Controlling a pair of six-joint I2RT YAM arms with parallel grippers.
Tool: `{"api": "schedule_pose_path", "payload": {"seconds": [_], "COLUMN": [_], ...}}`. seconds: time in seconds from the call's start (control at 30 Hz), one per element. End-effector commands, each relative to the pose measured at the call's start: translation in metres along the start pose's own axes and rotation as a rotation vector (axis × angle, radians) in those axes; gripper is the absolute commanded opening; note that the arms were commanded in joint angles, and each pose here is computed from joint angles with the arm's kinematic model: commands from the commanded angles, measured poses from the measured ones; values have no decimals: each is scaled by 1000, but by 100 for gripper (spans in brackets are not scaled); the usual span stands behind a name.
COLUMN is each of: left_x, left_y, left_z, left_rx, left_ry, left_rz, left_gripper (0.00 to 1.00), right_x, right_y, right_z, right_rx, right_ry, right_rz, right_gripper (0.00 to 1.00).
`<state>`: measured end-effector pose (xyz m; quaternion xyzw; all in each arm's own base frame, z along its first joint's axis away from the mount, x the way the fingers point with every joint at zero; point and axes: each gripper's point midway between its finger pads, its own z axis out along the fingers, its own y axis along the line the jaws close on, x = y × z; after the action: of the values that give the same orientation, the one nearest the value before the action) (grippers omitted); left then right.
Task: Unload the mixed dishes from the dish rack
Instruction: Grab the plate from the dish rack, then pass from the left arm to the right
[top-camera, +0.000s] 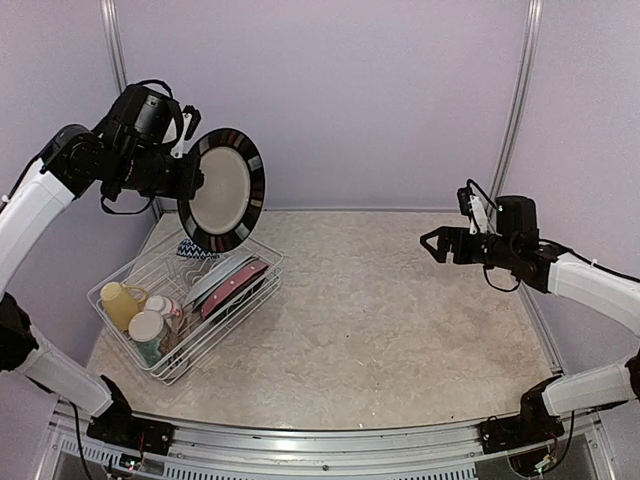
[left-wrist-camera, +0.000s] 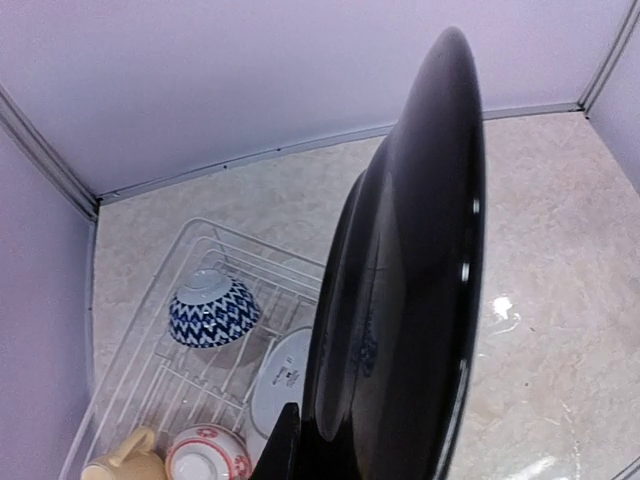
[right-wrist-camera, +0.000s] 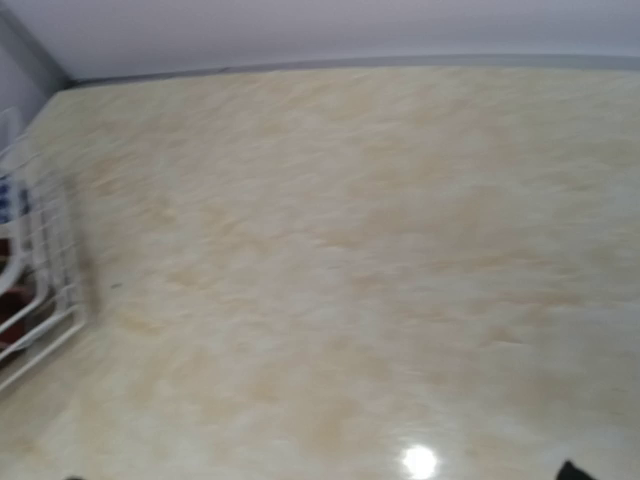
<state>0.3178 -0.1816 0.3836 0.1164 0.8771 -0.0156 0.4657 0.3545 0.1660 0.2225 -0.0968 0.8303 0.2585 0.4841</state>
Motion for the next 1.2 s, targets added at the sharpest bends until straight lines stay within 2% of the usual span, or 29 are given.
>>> {"api": "schedule_pose_path", "payload": {"seconds": [0.0, 0.27, 0.47, 0.7, 0.77, 0.83, 1.0, 1.13, 1.17], "left_x": [-31, -4, 23, 46, 48, 50, 55, 59, 60], "left_y": [-42, -95, -135, -178, -190, -198, -198, -194, -193], "left_z": [-20, -4, 22, 39, 41, 42, 50, 54, 55], "left_rx": [411, 815, 976, 1047, 1070, 1086, 1079, 1079, 1076], "left_ry": [-113, 14, 139, 239, 259, 279, 309, 336, 341], "left_rz": [-240, -387, -448, -408, -392, -373, -369, -384, -388], "left_gripper": [0, 0, 0, 0, 0, 0, 0, 0, 2], "right_x": [-12, -6, 14, 34, 40, 45, 47, 48, 48], "right_y": [41, 122, 145, 160, 163, 165, 171, 174, 174], "right_z": [10, 19, 31, 36, 39, 40, 31, 29, 29], "right_rx": [-161, -558, -676, -771, -780, -805, -879, -915, -921], "right_ry": [-15, 14, 80, 133, 157, 175, 184, 190, 192], "right_rz": [19, 116, 188, 269, 280, 301, 332, 337, 341], "right_gripper": [100, 100, 95, 79, 71, 59, 32, 0, 0]}}
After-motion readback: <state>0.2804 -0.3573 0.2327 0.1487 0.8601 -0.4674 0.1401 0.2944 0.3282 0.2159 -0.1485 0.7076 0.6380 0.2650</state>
